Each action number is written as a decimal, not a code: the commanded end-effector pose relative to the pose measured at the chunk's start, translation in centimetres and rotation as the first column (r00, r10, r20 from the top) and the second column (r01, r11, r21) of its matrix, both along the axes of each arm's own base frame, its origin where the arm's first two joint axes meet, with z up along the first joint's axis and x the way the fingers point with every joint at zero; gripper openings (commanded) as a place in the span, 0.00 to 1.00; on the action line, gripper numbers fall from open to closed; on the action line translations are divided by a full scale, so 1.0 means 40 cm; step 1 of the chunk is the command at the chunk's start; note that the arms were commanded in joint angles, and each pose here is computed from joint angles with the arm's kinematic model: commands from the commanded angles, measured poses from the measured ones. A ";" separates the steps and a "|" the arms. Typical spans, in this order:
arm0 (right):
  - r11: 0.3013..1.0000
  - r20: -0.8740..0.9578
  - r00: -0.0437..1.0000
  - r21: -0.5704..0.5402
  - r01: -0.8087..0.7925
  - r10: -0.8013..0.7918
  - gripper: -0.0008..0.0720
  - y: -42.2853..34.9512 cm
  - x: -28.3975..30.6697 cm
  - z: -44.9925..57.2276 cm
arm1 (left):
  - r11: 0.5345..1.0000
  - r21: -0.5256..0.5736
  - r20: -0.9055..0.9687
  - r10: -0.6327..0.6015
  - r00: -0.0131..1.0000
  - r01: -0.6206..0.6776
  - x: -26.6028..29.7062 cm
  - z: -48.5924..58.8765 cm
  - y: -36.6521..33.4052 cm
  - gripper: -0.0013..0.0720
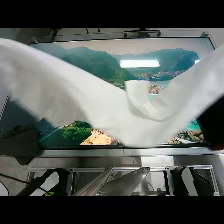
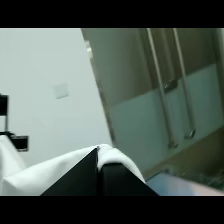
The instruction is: Fold the shirts.
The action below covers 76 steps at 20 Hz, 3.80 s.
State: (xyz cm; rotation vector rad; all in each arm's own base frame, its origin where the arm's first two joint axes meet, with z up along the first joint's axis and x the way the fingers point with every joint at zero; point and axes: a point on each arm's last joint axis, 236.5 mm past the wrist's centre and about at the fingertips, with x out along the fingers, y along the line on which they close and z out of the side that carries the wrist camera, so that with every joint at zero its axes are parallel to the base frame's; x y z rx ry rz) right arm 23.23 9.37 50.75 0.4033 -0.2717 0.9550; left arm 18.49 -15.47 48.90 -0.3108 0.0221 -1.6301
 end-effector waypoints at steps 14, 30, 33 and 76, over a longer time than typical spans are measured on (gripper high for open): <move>0.959 -0.386 0.896 -0.257 0.123 -0.219 0.03 -0.002 0.290 -0.321 | 0.855 0.266 -0.283 0.510 0.812 -0.445 0.449 -0.321 0.153 0.05; 0.910 0.067 0.925 -0.166 0.381 -0.375 0.03 0.022 0.041 -0.054 | 0.999 0.044 0.136 -0.011 0.991 0.005 -0.002 0.020 0.021 0.05; 0.840 0.171 0.854 -0.164 0.517 -0.492 0.03 -0.004 -0.036 -0.011 | 0.990 0.041 0.221 0.126 0.967 -0.138 -0.063 0.080 0.005 0.05; 0.941 -0.828 0.452 -0.327 0.093 -0.332 0.03 -0.230 0.991 -1.371 | 0.446 0.846 -0.289 0.844 0.452 -0.291 1.023 -1.285 0.315 0.03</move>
